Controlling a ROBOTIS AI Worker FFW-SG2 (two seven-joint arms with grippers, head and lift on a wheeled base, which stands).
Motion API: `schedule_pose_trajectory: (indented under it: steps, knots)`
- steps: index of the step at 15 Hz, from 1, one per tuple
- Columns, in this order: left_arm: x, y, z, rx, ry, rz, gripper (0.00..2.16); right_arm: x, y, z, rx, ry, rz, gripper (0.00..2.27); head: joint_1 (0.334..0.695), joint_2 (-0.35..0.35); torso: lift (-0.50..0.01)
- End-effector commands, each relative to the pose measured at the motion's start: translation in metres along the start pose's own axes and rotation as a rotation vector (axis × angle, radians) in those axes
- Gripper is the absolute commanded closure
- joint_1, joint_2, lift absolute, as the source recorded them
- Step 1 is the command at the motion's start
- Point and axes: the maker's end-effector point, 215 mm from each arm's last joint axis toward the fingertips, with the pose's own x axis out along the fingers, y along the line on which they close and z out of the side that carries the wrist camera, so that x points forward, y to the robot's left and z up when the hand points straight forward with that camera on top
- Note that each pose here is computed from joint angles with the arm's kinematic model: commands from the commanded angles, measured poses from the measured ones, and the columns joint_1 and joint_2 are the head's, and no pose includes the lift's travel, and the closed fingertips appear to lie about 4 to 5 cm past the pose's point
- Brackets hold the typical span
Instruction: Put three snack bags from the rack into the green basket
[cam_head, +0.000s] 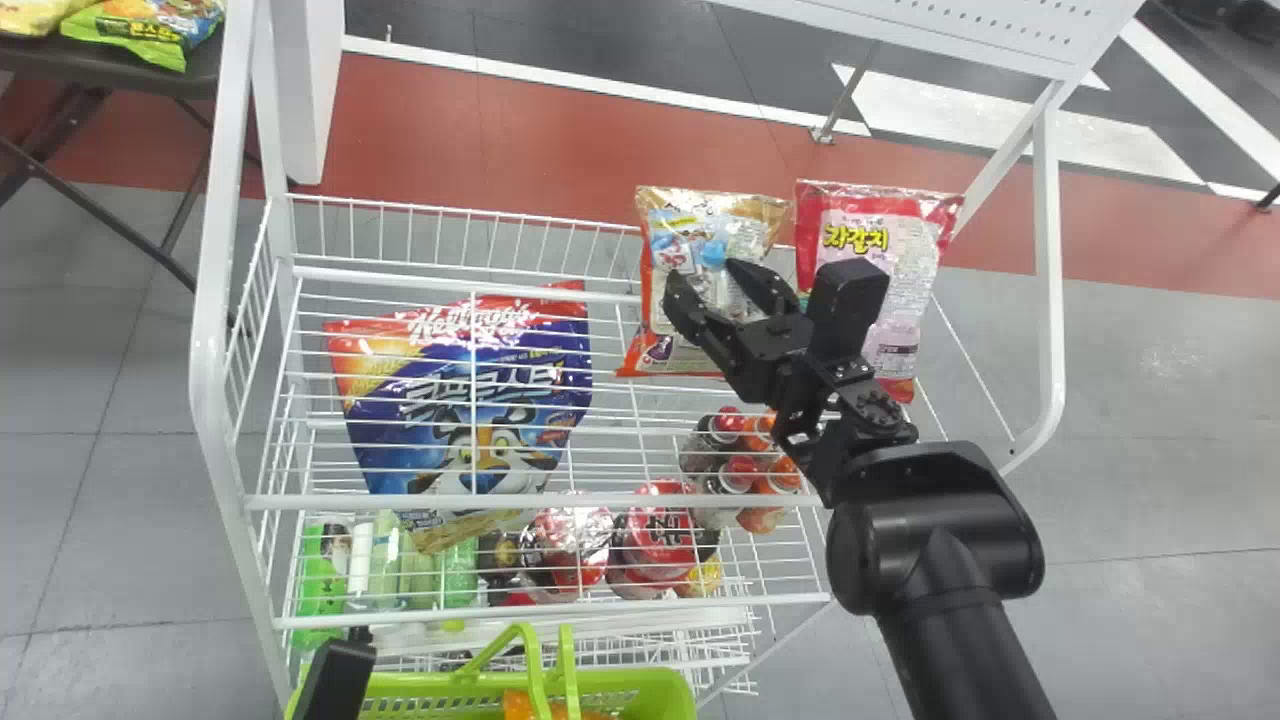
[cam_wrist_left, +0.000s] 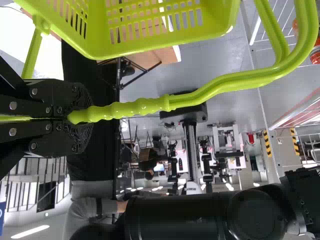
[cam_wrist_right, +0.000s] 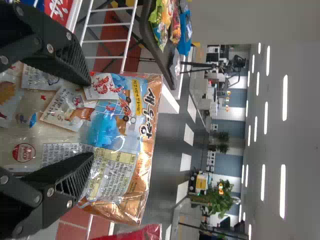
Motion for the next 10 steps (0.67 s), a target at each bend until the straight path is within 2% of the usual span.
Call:
schedule_pose_trajectory:
  steps: [1,2,3,10]
  knots:
    - [0.0,-0.001,0.001,0.0,-0.002,-0.002,1.47,0.001,0.004,-0.001,0.006,0.012,0.01,2.09,0.695,-0.35,0.0]
    - [0.0,-0.001,0.002,0.001,-0.003,-0.002,1.47,-0.001,0.007,-0.001,0.006,0.009,0.018,2.22,0.695,-0.35,0.0]
    - [0.0,-0.001,0.001,0.0,-0.002,-0.002,1.47,-0.004,0.009,0.001,0.003,0.0,0.022,2.24,0.695,-0.35,0.0]
    - [0.0,-0.002,0.001,0.0,-0.002,-0.006,1.47,-0.052,0.003,0.02,0.01,-0.054,0.004,2.24,0.695,-0.35,0.0]
